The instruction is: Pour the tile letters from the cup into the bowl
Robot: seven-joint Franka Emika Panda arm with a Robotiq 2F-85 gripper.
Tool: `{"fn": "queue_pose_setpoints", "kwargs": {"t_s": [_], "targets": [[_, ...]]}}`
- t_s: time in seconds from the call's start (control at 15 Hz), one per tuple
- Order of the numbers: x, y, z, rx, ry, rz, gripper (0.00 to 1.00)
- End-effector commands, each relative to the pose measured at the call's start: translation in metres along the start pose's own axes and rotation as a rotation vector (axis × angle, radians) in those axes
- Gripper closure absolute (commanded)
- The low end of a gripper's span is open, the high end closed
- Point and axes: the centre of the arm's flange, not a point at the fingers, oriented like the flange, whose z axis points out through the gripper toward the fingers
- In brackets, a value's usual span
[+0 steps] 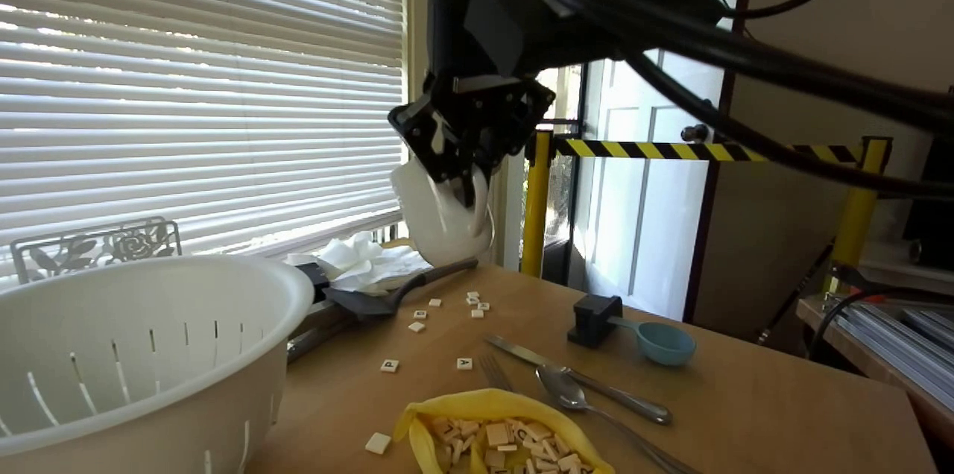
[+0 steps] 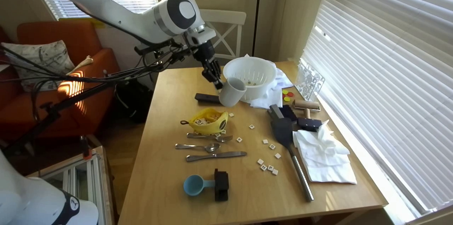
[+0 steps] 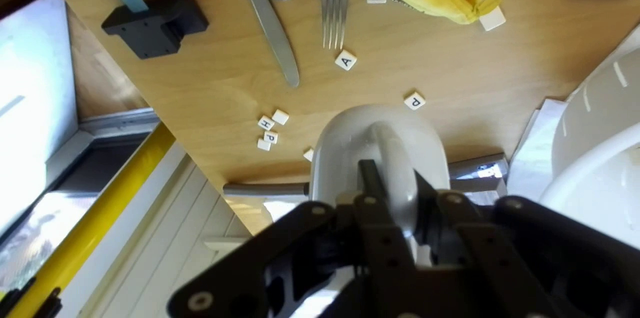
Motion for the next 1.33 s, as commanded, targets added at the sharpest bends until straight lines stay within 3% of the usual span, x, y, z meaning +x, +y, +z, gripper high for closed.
{"fn": "queue_pose_setpoints", "kwargs": {"t_s": [0.0,0.33,0.53,0.93,1.0,1.27], "targets": [[0.015,-0.023,-0.04,-0.02,0.126,-0.145,0.96],[0.031,-0.079,-0.083,-0.11,0.217,-0.373,0.96],[0.036,-0.119,-0.1,-0.167,0.211,-0.527,0.96],[0.014,-0.178,-0.113,-0.269,0.159,-0.839,0.96],[-0.009,-0.119,-0.086,-0.215,0.135,-0.758,0.86],[-0.014,-0.134,-0.088,-0.236,0.128,-0.821,0.86]]}}
